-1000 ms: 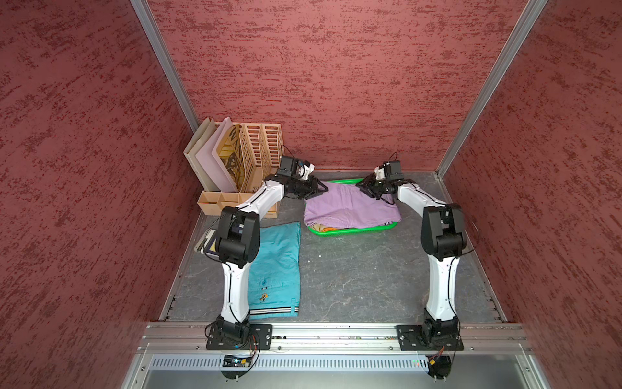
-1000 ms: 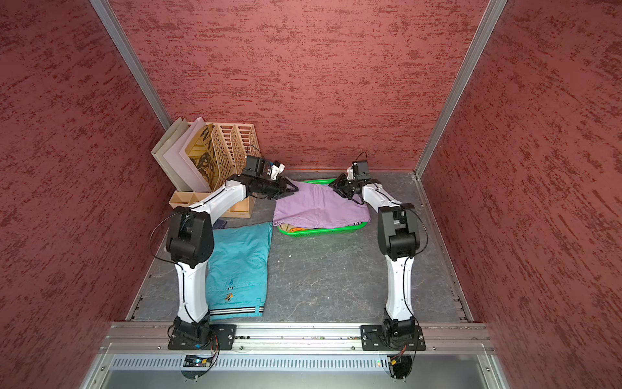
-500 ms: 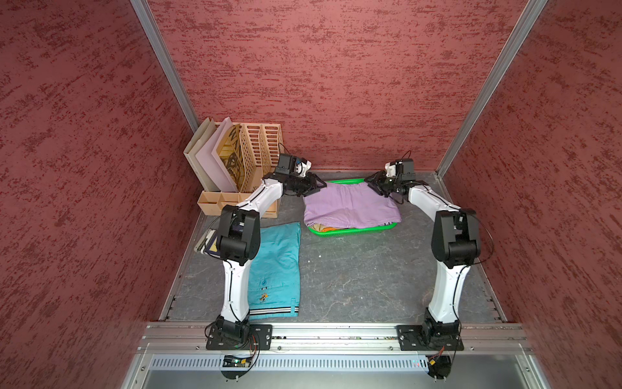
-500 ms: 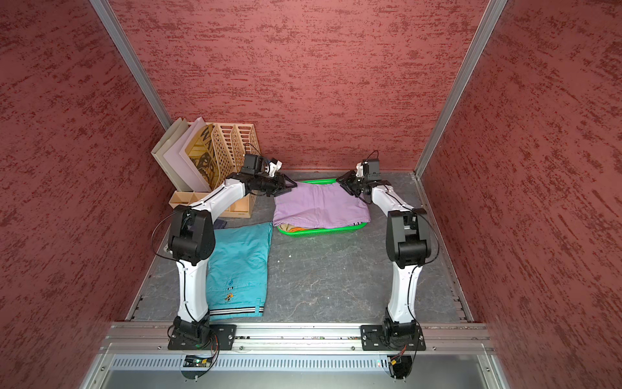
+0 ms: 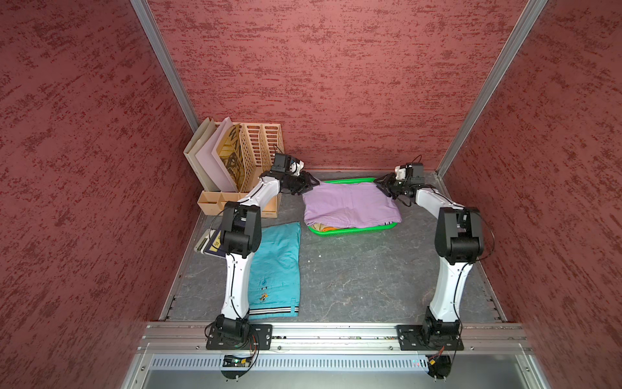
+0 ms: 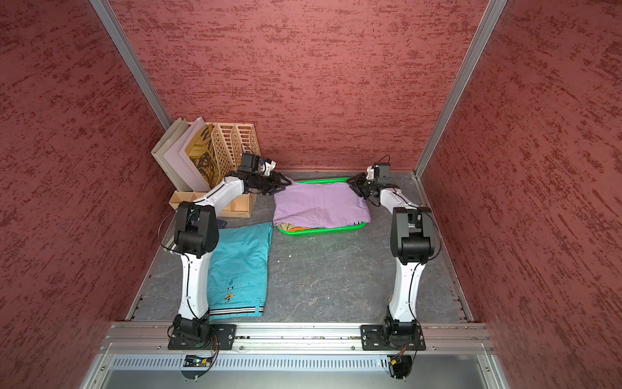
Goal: Put the folded long pants in the basket
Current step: Adjust the long pant in the basket.
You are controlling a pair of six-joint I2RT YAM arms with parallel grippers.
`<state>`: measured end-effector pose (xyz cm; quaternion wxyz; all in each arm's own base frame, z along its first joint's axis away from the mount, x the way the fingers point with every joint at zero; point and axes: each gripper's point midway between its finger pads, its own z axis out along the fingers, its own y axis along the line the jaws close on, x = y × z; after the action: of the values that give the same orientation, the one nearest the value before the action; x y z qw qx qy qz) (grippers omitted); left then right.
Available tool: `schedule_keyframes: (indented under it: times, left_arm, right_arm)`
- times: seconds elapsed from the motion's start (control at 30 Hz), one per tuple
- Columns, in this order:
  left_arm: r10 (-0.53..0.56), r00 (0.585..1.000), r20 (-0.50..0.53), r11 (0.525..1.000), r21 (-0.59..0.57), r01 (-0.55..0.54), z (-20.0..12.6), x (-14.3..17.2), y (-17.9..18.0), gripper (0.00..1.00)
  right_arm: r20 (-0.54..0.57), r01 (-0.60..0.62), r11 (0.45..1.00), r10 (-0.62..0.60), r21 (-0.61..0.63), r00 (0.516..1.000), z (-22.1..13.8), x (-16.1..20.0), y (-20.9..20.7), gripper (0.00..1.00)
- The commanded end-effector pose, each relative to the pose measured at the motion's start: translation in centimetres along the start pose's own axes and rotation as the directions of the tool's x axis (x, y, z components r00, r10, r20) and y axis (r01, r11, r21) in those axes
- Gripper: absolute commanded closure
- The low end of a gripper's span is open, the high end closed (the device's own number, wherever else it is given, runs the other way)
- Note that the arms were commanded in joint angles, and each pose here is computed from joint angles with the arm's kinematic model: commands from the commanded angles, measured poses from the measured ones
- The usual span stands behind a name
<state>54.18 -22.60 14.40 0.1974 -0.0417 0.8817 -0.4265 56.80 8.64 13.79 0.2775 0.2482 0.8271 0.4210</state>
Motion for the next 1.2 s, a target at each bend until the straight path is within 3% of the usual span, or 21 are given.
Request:
schedule_keyframes:
  times: [0.0, 0.07, 0.2, 0.33, 0.47, 0.63, 0.87, 1.0, 1.17]
  left_arm:
    - [0.052, 0.998, 0.047, 0.998, 0.017, -0.053, -3.6, 0.0, -3.1, 0.49]
    - [0.092, 0.994, 0.065, 0.993, 0.061, -0.096, -5.2, 1.0, -5.6, 0.48]
    - [0.172, 0.985, 0.012, 0.977, 0.125, -0.172, -6.5, 6.3, -9.1, 0.48]
    - [0.184, 0.981, -0.07, 0.975, 0.141, -0.172, -5.8, 11.9, -8.6, 0.51]
    - [0.146, 0.978, -0.151, 0.986, 0.098, -0.132, -4.3, 15.5, -5.4, 0.57]
    - [0.056, 0.987, -0.151, 0.998, 0.04, -0.051, -4.3, 16.9, -1.4, 0.6]
    - [0.056, 0.984, -0.167, 0.998, 0.025, -0.052, -6.3, 19.4, -0.3, 0.59]
    - [0.078, 0.99, -0.122, 0.996, 0.048, -0.072, -8.4, 18.6, -2.1, 0.58]
    - [0.159, 0.981, -0.112, 0.98, 0.135, -0.144, -9.4, 18.1, -6.7, 0.56]
  right_arm:
    - [0.067, 0.022, 0.999, -0.019, -0.041, 0.998, -3.8, -1.6, 2.4, 0.64]
    - [0.058, 0.022, 0.995, -0.016, -0.102, 0.998, -5.7, -0.6, 4.8, 0.64]
    - [0.022, -0.007, 0.988, 0.011, -0.153, 1.0, -8.4, 3.0, 6.2, 0.63]
    - [-0.05, -0.044, 0.992, 0.039, -0.117, 0.998, -8.8, 7.5, 4.2, 0.64]
    - [-0.073, -0.061, 0.997, 0.058, -0.04, 0.996, -8.2, 9.9, 0.6, 0.64]
    - [0.025, -0.057, 0.997, 0.056, 0.043, 0.998, -7.7, 8.8, -2.9, 0.67]
    - [0.025, -0.076, 0.994, 0.074, 0.085, 0.997, -7.0, 6.8, -4.7, 0.68]
    - [0.0, -0.049, 0.998, 0.049, -0.039, 0.999, -8.2, 7.1, -0.6, 0.67]
    - [-0.028, -0.013, 0.997, 0.011, -0.071, 1.0, -10.3, 8.9, 2.3, 0.66]
